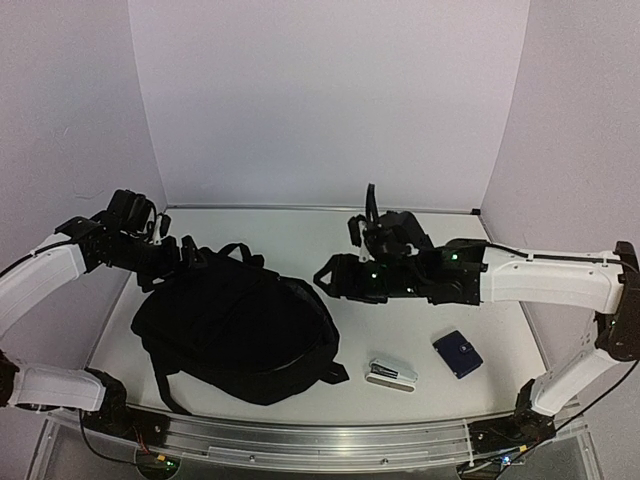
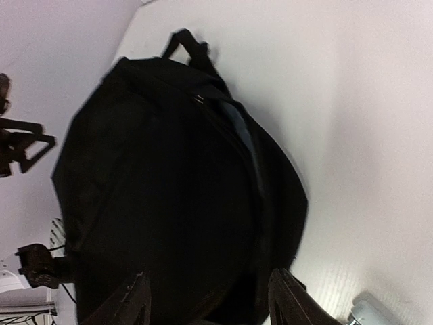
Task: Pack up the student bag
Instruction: Zip the student bag at the center of the board.
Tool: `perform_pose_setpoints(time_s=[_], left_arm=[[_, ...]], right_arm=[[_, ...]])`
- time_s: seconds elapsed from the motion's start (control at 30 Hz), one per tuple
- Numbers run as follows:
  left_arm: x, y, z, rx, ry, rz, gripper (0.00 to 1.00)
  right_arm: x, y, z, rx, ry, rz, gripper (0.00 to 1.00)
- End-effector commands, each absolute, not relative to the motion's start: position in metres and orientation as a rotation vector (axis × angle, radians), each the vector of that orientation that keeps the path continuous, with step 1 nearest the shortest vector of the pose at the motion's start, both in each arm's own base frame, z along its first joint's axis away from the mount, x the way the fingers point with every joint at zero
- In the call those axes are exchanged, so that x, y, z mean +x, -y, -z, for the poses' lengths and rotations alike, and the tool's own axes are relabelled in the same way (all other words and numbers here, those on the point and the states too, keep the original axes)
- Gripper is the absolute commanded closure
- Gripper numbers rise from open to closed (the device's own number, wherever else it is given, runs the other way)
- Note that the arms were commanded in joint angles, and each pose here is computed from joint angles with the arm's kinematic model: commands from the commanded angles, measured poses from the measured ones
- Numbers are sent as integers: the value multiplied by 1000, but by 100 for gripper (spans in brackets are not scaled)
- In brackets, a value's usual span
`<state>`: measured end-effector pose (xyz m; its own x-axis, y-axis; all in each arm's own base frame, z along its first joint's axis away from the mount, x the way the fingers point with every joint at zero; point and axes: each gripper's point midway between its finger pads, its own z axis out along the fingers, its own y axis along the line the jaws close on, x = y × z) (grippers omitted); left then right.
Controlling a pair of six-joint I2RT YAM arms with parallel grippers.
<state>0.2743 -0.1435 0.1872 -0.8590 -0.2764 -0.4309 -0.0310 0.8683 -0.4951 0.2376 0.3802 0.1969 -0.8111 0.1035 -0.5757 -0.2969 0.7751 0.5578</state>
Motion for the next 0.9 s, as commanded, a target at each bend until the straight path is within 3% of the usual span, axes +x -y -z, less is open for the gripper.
perform_pose_setpoints(time_s=[0.0,0.4,0.87], left_arm=[[279,127,-191,-308,-2501,584,0],[256,86,-162,-544,-2556,490,0],[214,70,-139,-772,-2599,455,8]], right_arm=[[250,-413,-212,-325,-2331,-839,45],[311,-480,-126,-504,-2451,-754,54],[363,-479,-93,-559,-2445,-693,53]])
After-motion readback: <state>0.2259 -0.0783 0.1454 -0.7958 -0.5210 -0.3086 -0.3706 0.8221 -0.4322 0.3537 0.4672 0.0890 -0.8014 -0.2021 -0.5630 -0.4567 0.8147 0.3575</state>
